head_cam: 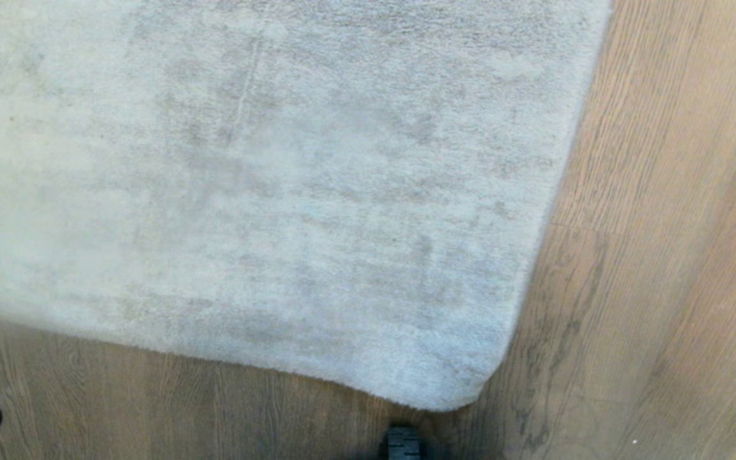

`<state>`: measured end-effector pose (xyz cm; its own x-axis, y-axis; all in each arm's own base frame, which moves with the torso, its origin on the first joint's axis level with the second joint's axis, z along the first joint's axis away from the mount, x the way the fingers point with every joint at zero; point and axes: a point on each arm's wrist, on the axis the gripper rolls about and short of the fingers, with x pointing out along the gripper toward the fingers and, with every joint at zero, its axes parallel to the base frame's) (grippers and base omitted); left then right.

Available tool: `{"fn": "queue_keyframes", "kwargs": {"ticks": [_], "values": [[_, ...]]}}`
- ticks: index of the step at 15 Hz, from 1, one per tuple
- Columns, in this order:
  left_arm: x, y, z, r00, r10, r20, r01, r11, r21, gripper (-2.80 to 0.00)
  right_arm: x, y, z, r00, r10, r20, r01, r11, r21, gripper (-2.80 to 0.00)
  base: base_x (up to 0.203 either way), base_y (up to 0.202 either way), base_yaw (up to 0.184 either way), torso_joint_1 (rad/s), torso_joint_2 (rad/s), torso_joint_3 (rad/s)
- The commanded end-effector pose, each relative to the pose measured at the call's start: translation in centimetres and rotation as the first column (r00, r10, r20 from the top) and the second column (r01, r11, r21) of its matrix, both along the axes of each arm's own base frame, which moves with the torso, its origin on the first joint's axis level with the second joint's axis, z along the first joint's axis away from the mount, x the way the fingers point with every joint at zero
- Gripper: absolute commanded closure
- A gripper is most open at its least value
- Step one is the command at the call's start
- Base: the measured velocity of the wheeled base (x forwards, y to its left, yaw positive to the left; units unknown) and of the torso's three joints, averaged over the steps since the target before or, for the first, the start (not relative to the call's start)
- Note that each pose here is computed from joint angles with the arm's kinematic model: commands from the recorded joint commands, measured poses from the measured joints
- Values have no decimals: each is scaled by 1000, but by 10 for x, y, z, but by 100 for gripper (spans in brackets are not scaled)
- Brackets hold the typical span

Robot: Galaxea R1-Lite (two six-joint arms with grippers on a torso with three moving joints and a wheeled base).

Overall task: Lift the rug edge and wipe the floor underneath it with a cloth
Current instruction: Place the foam protection net on the floor

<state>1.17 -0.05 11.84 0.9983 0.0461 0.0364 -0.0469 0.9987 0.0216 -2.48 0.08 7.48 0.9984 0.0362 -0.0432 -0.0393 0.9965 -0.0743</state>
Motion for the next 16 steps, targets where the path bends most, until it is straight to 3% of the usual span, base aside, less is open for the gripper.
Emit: {"fn": "queue_keyframes", "kwargs": {"ticks": [1,5,8,13,16], "values": [[-9,-1,-3,998,27,49,-27,1000,-2,0,0,0,0,1000,1,-1,-1,1000,-1,0,0,0,0,0,0,0],[-9,-1,-11,999,26,-33,-26,1000,-8,0,0,0,0,1000,1,-3,-1,1000,-1,0,0,0,0,0,0,0],[-9,-1,-12,999,22,-42,-22,1000,1,0,0,0,0,1000,1,-3,-1,1000,-1,0,0,0,0,0,0,0],[-13,-1,-16,988,-150,-44,150,989,-4,0,0,0,0,1000,1,-2,-1,1000,-1,0,0,0,0,0,0,0],[-25,0,-30,994,-95,-50,94,996,-6,0,0,0,0,1000,1,-1,-1,1000,-1,0,0,0,0,0,0,0]]}}
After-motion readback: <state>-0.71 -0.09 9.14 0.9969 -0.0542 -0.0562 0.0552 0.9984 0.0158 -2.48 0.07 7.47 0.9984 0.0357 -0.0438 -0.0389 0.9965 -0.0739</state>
